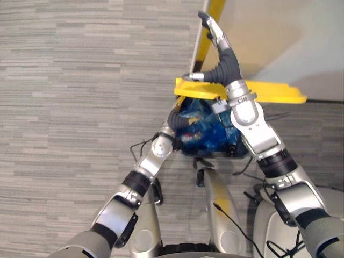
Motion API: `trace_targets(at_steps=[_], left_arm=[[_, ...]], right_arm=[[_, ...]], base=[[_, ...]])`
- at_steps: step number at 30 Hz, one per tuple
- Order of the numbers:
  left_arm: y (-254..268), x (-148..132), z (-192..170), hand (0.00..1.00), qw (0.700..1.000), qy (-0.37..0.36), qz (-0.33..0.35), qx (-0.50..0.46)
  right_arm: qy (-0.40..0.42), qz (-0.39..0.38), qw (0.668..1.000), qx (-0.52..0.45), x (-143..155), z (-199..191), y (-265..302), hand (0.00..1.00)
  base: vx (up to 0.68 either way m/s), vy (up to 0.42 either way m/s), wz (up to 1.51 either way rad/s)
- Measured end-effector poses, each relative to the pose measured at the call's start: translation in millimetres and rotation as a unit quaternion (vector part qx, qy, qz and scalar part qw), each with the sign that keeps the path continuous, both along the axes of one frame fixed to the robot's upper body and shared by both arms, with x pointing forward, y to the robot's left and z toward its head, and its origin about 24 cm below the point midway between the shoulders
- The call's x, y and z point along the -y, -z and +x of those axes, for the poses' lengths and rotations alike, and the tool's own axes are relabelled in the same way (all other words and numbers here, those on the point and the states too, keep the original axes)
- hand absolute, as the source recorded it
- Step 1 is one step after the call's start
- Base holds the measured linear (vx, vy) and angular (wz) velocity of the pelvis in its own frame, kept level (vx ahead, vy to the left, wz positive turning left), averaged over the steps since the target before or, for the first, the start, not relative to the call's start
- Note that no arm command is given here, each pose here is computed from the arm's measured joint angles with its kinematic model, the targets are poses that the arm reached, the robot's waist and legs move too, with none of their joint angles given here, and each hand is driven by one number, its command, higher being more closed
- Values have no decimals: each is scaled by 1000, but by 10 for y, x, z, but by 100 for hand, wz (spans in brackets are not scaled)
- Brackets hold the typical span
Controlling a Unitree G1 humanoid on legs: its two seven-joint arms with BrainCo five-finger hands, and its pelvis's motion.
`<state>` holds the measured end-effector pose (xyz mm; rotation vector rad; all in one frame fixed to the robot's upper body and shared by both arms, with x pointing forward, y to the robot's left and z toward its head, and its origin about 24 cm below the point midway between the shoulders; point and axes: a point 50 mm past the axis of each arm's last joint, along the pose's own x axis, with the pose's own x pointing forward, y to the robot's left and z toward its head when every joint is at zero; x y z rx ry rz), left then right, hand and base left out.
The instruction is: Gather rubbish on tea table into small bin, then transfer packed bag to large trash can.
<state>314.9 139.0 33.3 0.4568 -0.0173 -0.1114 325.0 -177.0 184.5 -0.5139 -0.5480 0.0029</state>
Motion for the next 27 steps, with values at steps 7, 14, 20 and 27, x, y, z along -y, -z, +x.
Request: trace_targets(at_steps=[7, 14, 20, 27], left_arm=[[879, -1039, -1127, 0, 965, -186, -58, -174], [1201, -1311, -1928, 0, 922, -273, -70, -264], [1312, -1246, -2117, 0, 908, -277, -97, -299], [1391, -1010, -2101, 0, 906, -255, -129, -311]], right_arm=[[94, 21, 978, -185, 678, -694, 1067, 0], [150, 33, 943, -296, 934, -1296, 1599, 0], [200, 55, 868, -451, 952, -1889, 2341, 0], [226, 53, 812, -536, 1007, -2102, 2716, 0]], base=[[-21, 1, 4], [-94, 23, -32], [-46, -148, 3], [-8, -71, -20]])
